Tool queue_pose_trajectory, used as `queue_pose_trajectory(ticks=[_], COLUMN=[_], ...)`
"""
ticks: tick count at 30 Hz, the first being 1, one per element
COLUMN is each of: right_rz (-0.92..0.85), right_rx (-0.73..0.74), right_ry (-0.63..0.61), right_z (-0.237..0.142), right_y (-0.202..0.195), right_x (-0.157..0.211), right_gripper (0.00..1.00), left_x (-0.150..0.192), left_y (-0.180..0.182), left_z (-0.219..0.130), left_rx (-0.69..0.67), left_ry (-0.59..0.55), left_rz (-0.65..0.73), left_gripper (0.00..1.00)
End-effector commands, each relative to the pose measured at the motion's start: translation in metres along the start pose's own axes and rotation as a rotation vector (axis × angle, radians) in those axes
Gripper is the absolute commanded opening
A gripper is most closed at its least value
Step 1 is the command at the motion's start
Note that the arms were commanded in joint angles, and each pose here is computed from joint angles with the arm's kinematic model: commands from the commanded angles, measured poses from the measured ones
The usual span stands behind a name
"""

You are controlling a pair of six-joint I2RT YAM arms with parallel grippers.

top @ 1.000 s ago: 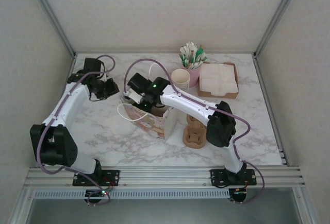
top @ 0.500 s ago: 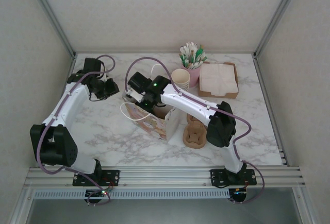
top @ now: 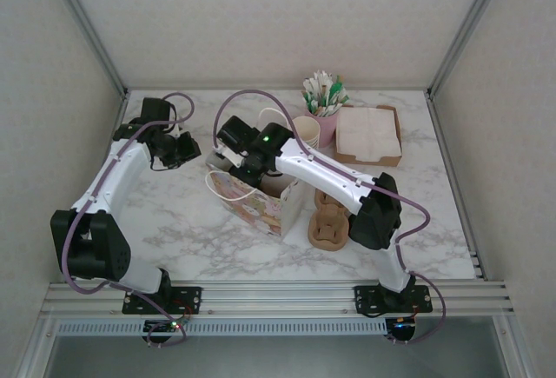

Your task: Pack the takeout coffee

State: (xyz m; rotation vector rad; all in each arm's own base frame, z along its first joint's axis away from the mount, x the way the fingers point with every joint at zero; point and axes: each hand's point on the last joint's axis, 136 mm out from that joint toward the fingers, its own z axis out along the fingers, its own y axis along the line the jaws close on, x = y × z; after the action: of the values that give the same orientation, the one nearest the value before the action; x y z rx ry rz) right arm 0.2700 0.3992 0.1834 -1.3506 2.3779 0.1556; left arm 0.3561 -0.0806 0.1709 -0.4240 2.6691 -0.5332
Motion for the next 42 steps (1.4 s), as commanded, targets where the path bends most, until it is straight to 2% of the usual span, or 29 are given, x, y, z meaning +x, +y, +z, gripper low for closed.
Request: queue_pose_trajectory(ticks=[1,19,33,36,42], right_rz=[0.012,-0.012,-0.053,-0.049,-0.016], right_rx=[0.027,-0.025,0.047,0.052,0.063], right_ry=[0.020,0.275,0.410,0.383,0.214], right_z=[-0.009,0.068,0.089,0.081,0.034], right_y=[-0.007,0.009,0.006,0.006,0.000], right_x=[0.006,0.060,0.096,0.088,0.041], right_gripper=[0.58,0.57,0.57,0.57,0.57], left_x=[0.005,0.005,0.004,0.005,0.005], left_y=[-0.001,0.000,0.000,0.000,0.000], left_z=[-0.004,-0.002,-0.002,-0.002,-0.002], left_rx=[0.012,0.007,0.008,0.009,0.008], left_ry=[0.007,0.010,0.009,0.009,0.009], left_rz=[0.009,0.007,0.006,0.007,0.007], left_gripper=[0.18,0.18,0.18,0.18,0.18])
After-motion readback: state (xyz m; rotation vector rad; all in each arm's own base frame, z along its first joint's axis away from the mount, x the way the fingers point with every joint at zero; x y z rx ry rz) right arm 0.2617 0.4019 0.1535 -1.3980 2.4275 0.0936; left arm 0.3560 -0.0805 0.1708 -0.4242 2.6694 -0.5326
